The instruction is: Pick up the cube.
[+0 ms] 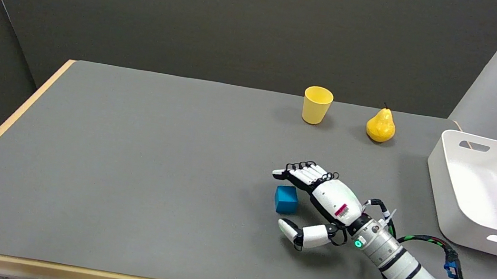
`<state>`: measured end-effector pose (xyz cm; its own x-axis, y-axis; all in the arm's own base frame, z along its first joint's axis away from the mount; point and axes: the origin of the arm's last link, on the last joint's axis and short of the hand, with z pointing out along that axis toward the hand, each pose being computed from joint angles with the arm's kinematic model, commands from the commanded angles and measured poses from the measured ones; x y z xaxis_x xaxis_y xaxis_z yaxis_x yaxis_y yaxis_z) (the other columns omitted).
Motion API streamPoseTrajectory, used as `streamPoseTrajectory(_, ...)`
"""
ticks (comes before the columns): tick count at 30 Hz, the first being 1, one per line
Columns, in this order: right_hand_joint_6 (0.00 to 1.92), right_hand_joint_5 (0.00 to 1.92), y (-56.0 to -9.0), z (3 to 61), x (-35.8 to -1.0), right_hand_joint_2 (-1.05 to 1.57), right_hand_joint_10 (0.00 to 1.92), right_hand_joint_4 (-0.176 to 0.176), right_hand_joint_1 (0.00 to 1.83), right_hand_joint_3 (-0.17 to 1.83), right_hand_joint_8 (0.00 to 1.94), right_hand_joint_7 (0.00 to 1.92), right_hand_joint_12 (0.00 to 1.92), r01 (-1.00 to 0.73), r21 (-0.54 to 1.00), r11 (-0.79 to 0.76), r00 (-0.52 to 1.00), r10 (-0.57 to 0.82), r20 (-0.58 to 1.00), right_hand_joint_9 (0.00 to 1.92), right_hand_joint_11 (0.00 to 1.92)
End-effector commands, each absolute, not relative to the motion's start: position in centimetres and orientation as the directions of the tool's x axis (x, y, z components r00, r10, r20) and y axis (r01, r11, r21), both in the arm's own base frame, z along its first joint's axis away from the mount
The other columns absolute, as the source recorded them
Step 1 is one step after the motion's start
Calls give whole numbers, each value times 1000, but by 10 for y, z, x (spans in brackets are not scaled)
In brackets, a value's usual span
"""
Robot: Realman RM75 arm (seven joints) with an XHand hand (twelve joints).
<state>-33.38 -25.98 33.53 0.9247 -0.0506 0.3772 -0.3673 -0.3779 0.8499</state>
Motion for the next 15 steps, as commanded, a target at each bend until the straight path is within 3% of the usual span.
streamPoseTrajectory(1, 481, 227, -265, 325, -335, 587, 752, 43, 541, 963, 419, 325, 1230, -372, 839, -396, 922, -52, 384, 234, 109)
streamPoseTrajectory(6, 448, 247, -265, 322, -337, 623, 786, 41, 676, 908, 412, 400, 1271, -389, 837, -385, 914, -44, 404, 255, 102)
streamPoseTrajectory(10, 494, 264, -265, 319, -336, 696, 896, 36, 881, 950, 667, 564, 1274, -358, 844, -399, 922, -8, 388, 375, 129)
streamPoseTrajectory(12, 693, 300, -265, 319, -335, 1087, 1089, 33, 1278, 340, 1434, 692, 1311, -343, 849, -401, 927, 2, 376, 527, 181)
streamPoseTrajectory(15, 773, 306, -266, 319, -334, 1085, 1140, 39, 1301, 367, 1511, 696, 1311, -335, 851, -403, 929, 6, 369, 560, 201)
